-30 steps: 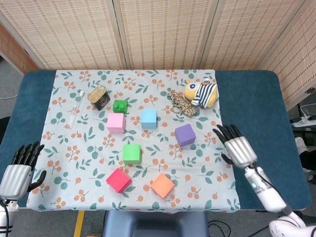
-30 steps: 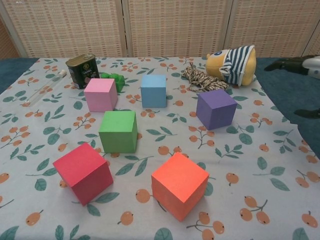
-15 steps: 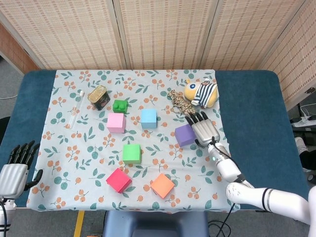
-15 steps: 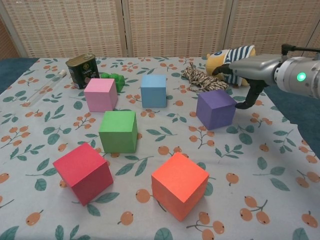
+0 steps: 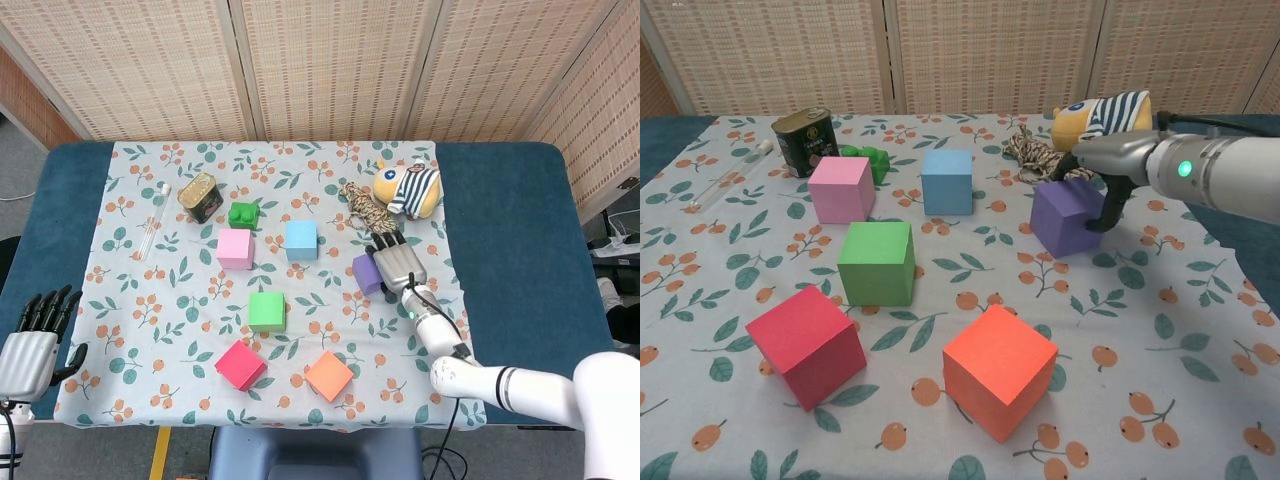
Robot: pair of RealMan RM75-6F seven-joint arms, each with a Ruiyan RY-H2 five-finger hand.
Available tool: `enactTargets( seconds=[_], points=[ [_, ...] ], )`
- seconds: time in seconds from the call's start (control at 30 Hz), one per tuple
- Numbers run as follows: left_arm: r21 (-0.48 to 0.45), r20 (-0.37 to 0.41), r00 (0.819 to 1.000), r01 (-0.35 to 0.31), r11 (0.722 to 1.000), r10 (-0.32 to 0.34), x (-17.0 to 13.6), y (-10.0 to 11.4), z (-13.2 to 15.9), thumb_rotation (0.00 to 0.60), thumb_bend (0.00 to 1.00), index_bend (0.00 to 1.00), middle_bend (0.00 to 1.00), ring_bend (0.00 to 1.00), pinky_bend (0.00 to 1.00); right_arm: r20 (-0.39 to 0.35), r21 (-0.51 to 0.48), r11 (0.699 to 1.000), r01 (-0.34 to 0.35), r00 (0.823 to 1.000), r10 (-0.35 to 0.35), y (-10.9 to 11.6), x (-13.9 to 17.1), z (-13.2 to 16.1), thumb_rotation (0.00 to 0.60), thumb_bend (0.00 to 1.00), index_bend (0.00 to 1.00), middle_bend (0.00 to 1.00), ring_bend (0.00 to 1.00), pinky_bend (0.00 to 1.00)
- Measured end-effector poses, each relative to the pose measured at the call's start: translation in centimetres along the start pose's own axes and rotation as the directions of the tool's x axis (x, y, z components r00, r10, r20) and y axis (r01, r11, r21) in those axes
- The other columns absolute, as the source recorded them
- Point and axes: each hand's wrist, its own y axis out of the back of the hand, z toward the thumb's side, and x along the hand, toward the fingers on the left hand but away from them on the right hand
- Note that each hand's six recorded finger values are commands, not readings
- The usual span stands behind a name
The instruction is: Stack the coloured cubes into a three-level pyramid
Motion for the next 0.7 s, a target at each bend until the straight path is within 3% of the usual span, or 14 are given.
enactTargets(
  seconds=[0.07,0.17,0.43,0.7],
  points=[
    [-0.001,0.001,1.0,-0.002,1.0,0.002,0.0,0.1,0.0,0.6,0.42,0.0,0.0,0.0,0.04,0.007,-0.008,1.0,0.011,1.0,-0.011,0.2,0.0,0.0,0.6,0.23,0.66,0.38,0.21,0.22],
    [-0.007,0.005,1.0,-0.006,1.0,0.006,-0.1,0.2,0.1,0.6,0.42,0.0,0.0,0.0,0.04,0.011,-0.015,0.999,0.033,0.999,-0.033,0.7,0.2,0.1,0.6,0.23,0.75,0.46,0.29,0.26],
    [-0.026,0.024,1.0,-0.004,1.0,0.004,-0.5,0.4,0.3,0.6,0.42,0.0,0.0,0.0,0.04,-0.009,-0.058,0.995,0.077,0.997,-0.078,2.9,2.7,1.5,0.6,0.23,0.8,0.51,0.35,0.34],
    [-0.044,0.04,0.999,-0.009,0.999,0.01,-0.9,0.9,0.3,0.6,0.42,0.0,0.0,0.0,0.04,-0.018,-0.147,0.989,0.032,0.999,-0.035,6.0,5.7,5.0,0.6,0.23,0.8,0.51,0.35,0.34]
  ],
)
